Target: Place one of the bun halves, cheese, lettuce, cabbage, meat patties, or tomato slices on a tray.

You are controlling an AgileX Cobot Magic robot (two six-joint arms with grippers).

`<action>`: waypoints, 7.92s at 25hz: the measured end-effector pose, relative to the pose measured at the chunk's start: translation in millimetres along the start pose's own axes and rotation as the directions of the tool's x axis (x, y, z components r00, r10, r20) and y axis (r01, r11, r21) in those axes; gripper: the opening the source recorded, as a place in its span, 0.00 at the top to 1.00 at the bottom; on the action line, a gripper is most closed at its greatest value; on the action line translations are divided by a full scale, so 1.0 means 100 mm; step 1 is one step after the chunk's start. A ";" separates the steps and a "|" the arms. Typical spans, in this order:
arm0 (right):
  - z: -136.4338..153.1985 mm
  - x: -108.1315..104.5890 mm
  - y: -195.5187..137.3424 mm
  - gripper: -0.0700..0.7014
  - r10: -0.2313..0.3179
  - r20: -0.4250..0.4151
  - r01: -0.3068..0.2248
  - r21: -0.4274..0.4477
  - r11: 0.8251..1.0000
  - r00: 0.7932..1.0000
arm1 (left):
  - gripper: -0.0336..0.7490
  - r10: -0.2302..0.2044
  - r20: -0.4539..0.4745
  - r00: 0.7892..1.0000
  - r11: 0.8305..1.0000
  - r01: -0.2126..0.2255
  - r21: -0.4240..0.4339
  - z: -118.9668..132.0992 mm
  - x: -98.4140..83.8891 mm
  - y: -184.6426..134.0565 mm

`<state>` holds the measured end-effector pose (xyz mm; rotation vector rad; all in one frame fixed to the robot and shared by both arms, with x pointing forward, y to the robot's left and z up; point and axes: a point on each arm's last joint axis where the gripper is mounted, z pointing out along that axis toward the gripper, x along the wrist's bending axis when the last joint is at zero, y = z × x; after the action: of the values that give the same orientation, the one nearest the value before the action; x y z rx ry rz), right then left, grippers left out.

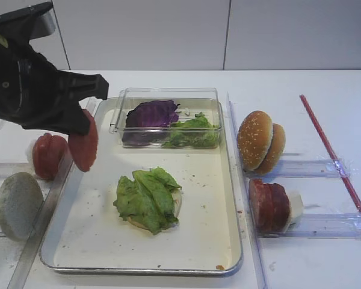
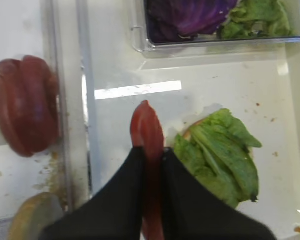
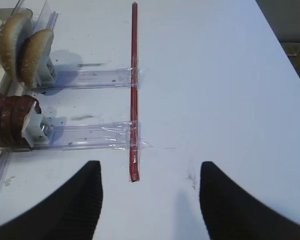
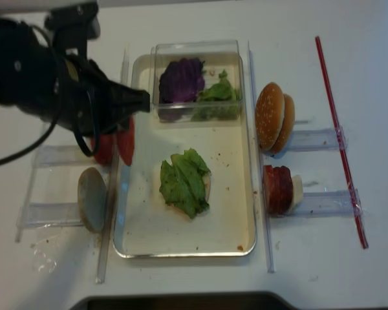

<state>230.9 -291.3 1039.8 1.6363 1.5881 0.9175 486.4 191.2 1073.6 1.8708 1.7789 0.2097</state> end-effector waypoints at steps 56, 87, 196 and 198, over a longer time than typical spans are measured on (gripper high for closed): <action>0.00 0.00 0.00 0.33 0.002 0.001 -0.002 -0.001 1.000 1.000 | 0.89 -0.165 0.683 0.712 0.965 -0.026 0.260 1.06 0.11 -0.26; 0.01 0.00 0.00 0.33 0.002 0.001 -0.002 0.001 1.000 1.000 | 0.57 -0.173 0.662 0.730 0.964 -0.014 0.267 1.23 0.16 -0.28; 0.01 0.00 0.00 0.33 0.014 0.003 -0.014 0.003 1.000 1.000 | 0.40 0.247 -0.212 0.946 0.955 -0.274 -0.110 -1.57 0.33 0.21; 0.01 0.00 0.00 0.33 0.014 0.003 -0.014 0.001 1.000 1.000 | 0.40 0.246 -0.214 0.945 0.950 -0.279 -0.142 -1.69 0.32 0.14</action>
<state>231.2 -291.6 1039.2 1.6504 1.5772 0.9206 423.2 269.1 1214.1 2.0132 1.5673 0.6445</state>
